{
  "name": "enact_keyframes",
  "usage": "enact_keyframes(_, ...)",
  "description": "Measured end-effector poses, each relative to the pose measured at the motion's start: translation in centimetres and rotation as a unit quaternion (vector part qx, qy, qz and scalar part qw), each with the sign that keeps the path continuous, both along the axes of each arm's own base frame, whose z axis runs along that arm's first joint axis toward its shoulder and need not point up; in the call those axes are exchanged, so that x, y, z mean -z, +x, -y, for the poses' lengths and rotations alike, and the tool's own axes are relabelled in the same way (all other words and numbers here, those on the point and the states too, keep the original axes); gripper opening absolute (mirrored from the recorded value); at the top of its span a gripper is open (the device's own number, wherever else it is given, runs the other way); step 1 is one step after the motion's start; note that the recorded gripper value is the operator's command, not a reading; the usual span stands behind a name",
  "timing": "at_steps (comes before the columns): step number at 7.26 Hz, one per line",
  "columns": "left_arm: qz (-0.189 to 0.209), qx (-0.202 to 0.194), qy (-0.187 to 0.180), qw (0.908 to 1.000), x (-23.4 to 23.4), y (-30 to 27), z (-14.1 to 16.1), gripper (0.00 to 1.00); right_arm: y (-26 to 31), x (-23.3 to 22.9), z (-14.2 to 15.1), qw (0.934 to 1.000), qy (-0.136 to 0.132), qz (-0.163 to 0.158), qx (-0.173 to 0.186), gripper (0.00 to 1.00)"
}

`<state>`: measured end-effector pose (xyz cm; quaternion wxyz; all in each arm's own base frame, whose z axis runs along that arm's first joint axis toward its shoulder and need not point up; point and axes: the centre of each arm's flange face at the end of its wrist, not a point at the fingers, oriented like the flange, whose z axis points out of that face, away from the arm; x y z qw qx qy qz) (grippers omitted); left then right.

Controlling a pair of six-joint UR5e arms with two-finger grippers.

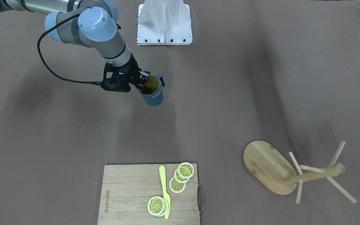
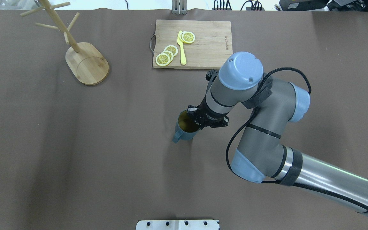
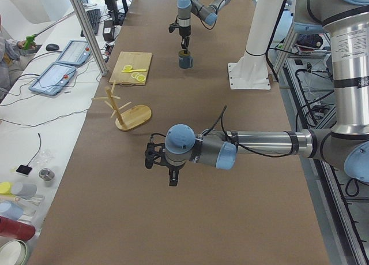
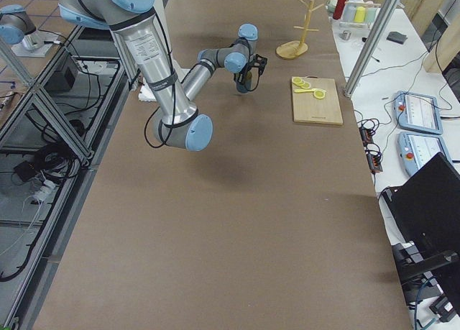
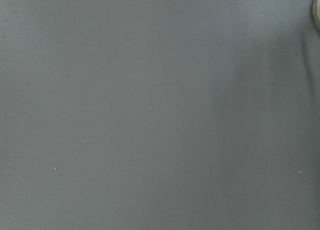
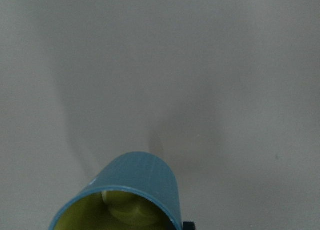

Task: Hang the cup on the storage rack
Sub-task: 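Carry the blue mug with the right gripper and set it upright on the table, then open the right gripper and withdraw it while the left arm moves in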

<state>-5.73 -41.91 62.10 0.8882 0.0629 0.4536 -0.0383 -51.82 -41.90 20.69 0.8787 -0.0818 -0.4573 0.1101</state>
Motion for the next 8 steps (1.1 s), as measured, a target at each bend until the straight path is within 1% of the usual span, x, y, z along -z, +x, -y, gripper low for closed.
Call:
enact_keyframes(1,0.000,0.000,-0.001,1.0000,0.0,0.0,0.0,0.98,-1.0,0.5,-0.7,0.9999,-0.015,-0.001,-0.006,0.00)
enact_keyframes(2,0.000,0.000,-0.001,1.0000,0.0,0.0,0.0,0.98,-1.6,0.8,-1.2,0.9996,-0.026,-0.002,-0.011,0.09)
enact_keyframes(3,0.000,0.000,0.000,1.0000,0.0,0.0,-0.1,0.98,-2.1,0.8,-1.5,0.9994,-0.030,-0.004,-0.016,0.24)
enact_keyframes(5,-0.001,0.000,0.000,1.0000,-0.1,0.0,-0.2,0.98,-3.4,1.0,-1.5,0.9993,-0.031,-0.010,-0.018,0.58)
enact_keyframes(6,-0.001,0.000,0.000,1.0000,0.0,0.0,-0.1,0.98,-4.0,1.1,-1.4,0.9992,-0.033,-0.013,-0.018,0.99)
enact_keyframes(8,-0.010,0.001,0.004,0.9999,0.8,0.2,0.2,0.98,-3.3,2.7,-0.9,0.9994,-0.029,0.000,-0.019,1.00)
